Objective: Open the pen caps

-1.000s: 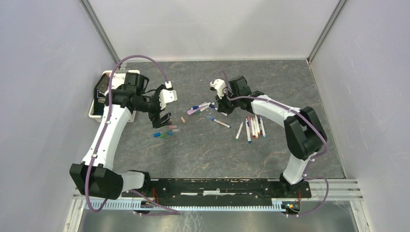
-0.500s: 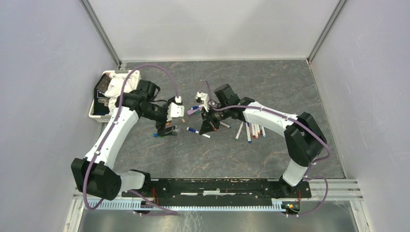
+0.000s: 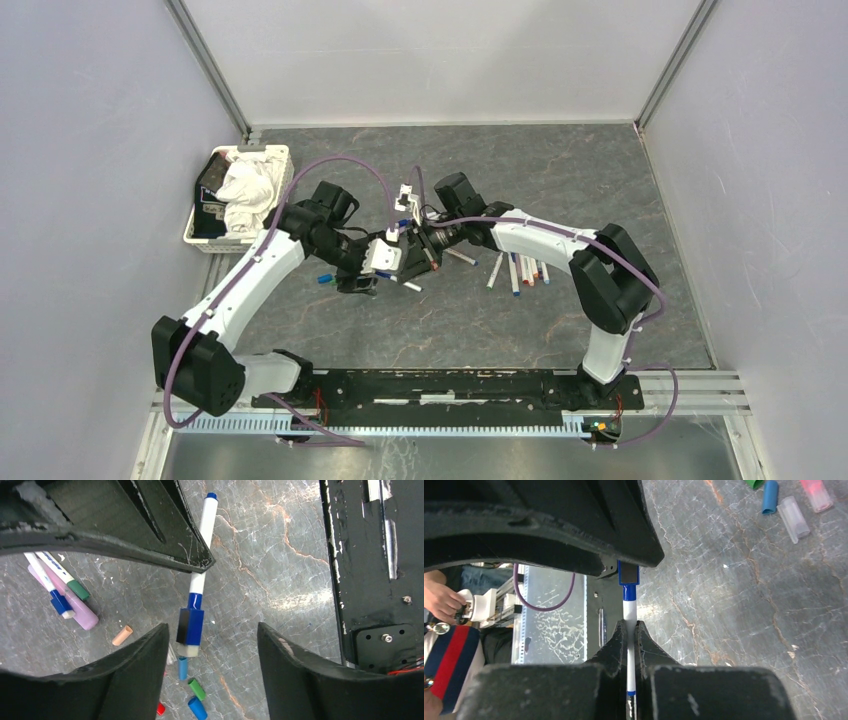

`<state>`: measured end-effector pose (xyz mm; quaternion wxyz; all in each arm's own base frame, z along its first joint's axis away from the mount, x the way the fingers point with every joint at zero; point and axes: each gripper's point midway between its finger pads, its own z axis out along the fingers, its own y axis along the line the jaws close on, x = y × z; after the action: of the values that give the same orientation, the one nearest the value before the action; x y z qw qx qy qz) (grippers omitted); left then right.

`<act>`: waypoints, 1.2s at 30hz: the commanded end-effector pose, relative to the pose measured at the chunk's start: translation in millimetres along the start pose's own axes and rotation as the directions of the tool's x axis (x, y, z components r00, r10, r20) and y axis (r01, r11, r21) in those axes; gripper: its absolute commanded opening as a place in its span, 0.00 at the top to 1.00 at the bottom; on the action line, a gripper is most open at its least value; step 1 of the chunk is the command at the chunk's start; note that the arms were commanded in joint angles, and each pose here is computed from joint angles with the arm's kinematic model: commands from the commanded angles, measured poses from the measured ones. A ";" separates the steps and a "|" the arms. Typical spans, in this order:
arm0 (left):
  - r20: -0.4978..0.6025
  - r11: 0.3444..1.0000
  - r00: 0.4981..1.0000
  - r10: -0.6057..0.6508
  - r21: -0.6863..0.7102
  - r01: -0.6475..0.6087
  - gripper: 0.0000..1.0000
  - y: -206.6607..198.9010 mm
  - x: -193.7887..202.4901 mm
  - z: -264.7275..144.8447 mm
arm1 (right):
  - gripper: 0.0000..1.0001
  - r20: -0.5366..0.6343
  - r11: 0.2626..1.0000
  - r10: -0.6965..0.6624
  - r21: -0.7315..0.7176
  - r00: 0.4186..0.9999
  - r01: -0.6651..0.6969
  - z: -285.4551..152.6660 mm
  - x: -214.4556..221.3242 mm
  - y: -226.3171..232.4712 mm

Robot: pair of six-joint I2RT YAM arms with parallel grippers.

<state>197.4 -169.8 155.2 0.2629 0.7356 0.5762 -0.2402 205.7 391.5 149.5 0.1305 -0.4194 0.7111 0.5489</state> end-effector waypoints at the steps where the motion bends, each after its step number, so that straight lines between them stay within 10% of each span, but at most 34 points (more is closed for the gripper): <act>1: -0.001 0.998 0.998 0.064 -0.008 -0.064 0.34 5.5 -5.2 4.9 | 1.00 0.027 0.996 -0.030 -0.087 0.999 0.033 3.4 -17.1 15.4; 7: -0.044 0.996 0.995 0.089 0.013 -0.088 0.63 3.4 0.1 10.4 | 1.00 0.029 0.993 -0.020 -0.117 0.999 0.023 5.4 -20.3 18.2; 18: -0.083 0.994 0.991 0.101 0.038 -0.098 0.85 0.6 7.0 16.0 | 1.00 0.021 0.986 0.033 -0.165 0.999 -0.029 8.8 -12.7 21.1; 26: -0.092 0.994 0.990 0.109 0.028 -0.107 0.98 4.7 4.6 14.1 | 0.64 0.013 0.985 0.054 -0.162 0.998 -0.051 22.1 -8.0 16.3; 33: -0.087 0.995 0.991 0.103 -0.001 -0.104 0.98 10.2 1.2 12.6 | 0.73 0.003 0.983 0.075 -0.165 0.997 -0.074 28.9 -5.1 15.4; 36: -0.104 0.994 0.989 0.105 -0.010 -0.106 0.98 13.2 3.1 11.0 | 0.99 -0.010 0.986 0.079 -0.150 0.997 -0.080 27.9 1.7 12.1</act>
<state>200.2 -174.9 139.6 0.2353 0.7707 0.5568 -0.2016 188.2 416.0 145.7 0.0668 -0.3918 0.6911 0.6037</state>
